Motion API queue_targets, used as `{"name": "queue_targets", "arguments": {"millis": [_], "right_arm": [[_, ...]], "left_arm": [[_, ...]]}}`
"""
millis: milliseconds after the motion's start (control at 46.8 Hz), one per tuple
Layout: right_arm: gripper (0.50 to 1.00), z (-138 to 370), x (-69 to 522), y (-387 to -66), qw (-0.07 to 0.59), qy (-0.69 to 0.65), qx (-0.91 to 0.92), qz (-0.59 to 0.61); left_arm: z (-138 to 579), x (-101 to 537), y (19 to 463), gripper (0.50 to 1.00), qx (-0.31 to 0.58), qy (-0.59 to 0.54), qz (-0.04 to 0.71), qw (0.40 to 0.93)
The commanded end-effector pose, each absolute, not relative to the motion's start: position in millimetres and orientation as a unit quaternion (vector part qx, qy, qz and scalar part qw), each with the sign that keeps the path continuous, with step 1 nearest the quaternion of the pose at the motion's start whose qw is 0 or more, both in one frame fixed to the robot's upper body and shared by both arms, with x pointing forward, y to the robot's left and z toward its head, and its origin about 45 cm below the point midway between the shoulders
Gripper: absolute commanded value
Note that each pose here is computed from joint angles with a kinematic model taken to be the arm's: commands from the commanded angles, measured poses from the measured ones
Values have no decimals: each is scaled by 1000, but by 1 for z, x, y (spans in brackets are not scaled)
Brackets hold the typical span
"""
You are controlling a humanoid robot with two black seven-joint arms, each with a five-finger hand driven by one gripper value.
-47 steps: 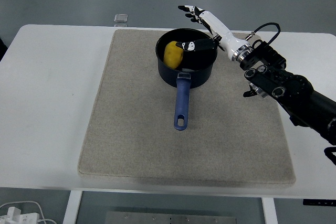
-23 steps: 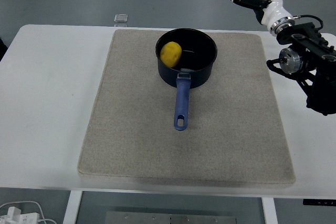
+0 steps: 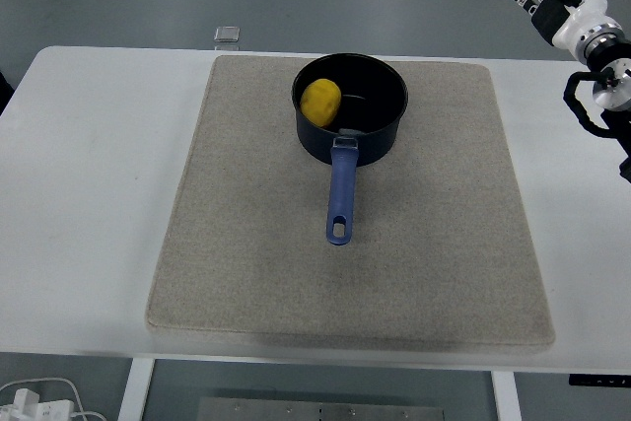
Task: Put the potato in the blue pot
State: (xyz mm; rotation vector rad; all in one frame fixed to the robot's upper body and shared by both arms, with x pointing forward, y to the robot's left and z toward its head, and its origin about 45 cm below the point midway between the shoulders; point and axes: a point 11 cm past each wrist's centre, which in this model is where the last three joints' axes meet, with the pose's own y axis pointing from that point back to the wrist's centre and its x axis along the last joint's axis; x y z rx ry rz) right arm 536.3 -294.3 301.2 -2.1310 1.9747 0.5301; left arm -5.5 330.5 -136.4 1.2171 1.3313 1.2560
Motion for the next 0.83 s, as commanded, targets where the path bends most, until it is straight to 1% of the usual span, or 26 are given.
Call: {"name": "queue_targets", "arguments": {"millis": [0,235,534,812], "right_arm": [[911,294,534,-297,94,668,-715,182],[913,281,529,-290,89,651,-729,189],[913,264,523,-293,80,652,-727,199],[913,259,522,-291,78,651,-727,204]], "left_arm": [[-136,-5,330,999,493,540,508,455],[-136,-5,330,999,493,540,508,455],[-136,-5,329,999,492,541,508,456],[-136,-5,329,999,492,541,508,456]]}}
